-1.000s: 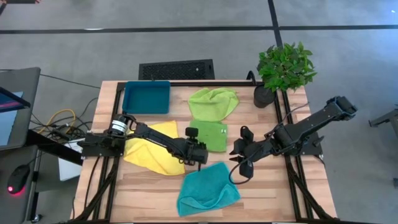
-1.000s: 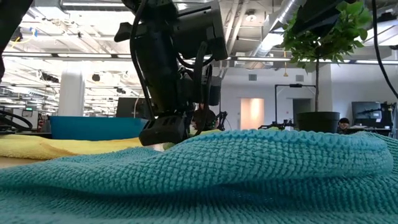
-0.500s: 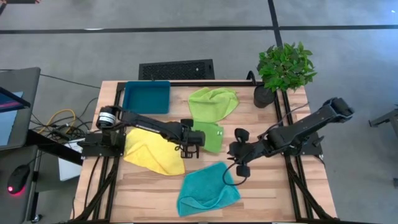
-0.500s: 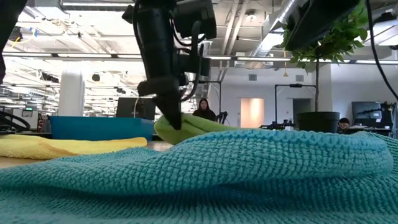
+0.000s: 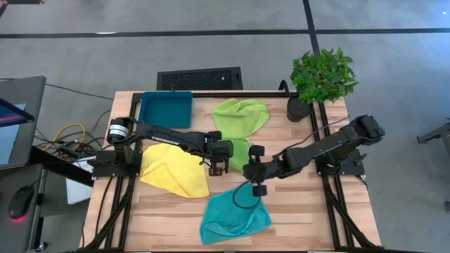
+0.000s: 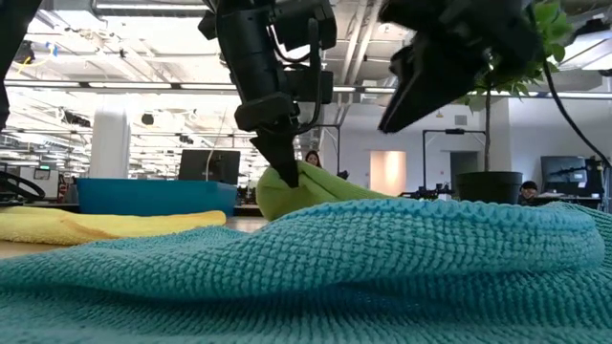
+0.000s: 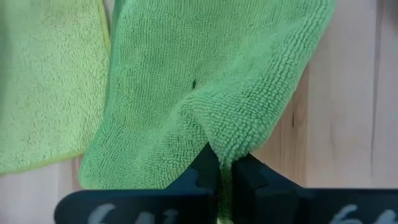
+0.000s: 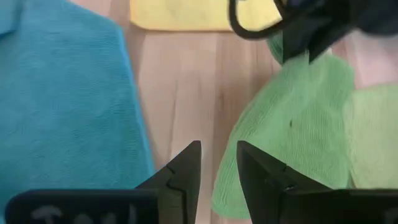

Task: Fold microfiber towels
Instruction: Put the green towel into the blue bin

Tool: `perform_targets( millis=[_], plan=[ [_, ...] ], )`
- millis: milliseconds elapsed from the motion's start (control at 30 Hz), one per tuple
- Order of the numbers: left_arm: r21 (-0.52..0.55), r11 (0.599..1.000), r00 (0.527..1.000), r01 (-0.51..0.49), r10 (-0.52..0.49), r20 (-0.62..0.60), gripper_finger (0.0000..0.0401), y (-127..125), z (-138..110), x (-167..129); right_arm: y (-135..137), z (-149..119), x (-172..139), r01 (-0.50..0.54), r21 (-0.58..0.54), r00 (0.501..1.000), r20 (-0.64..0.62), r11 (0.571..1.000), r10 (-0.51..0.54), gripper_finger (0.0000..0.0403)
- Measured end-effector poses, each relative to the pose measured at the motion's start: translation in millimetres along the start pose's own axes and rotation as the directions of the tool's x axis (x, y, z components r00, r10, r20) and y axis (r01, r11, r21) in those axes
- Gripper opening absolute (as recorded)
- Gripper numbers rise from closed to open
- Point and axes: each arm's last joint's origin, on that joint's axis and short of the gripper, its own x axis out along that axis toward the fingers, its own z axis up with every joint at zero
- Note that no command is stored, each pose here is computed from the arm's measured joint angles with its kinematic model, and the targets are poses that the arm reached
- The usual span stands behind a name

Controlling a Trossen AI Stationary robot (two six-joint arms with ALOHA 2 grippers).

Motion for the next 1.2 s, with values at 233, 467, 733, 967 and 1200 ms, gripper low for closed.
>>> perform_targets(
  millis=[233, 467, 733, 967, 1200],
  plan=[
    [0.004, 1.000, 1.000, -0.001, 0.001, -0.003, 0.0000, 0.0, -0.3, 0.0, -3.2, -7.0, 20.6, 0.002, 0.078, 0.997, -0.073, 0.997, 0.004, 0.0128],
    [0.004, 1.000, 1.000, -0.001, 0.001, -0.002, 0.0000, -0.1, -0.2, -0.1, -2.2, -5.4, 22.1, -0.008, 0.010, 0.998, -0.055, 1.000, 0.008, 0.0174],
    [-0.008, 0.999, 0.997, 0.031, -0.031, 0.067, 0.0000, 0.3, 5.9, -6.7, -7.6, -8.8, 34.4, 0.037, 0.018, 0.996, -0.077, 0.999, -0.035, 0.0255],
    [-0.011, 0.999, 0.993, 0.053, -0.052, 0.109, 0.0000, 1.8, 10.6, -18.7, -15.2, -8.8, 46.2, 0.133, 0.054, 0.988, -0.084, 0.990, -0.128, 0.0261],
    [-0.035, 0.998, 0.990, 0.051, -0.046, 0.131, 0.0000, 2.3, 12.5, -20.6, -17.5, -10.6, 48.8, 0.151, 0.096, 0.985, -0.092, 0.984, -0.143, 0.0261]
  ],
)
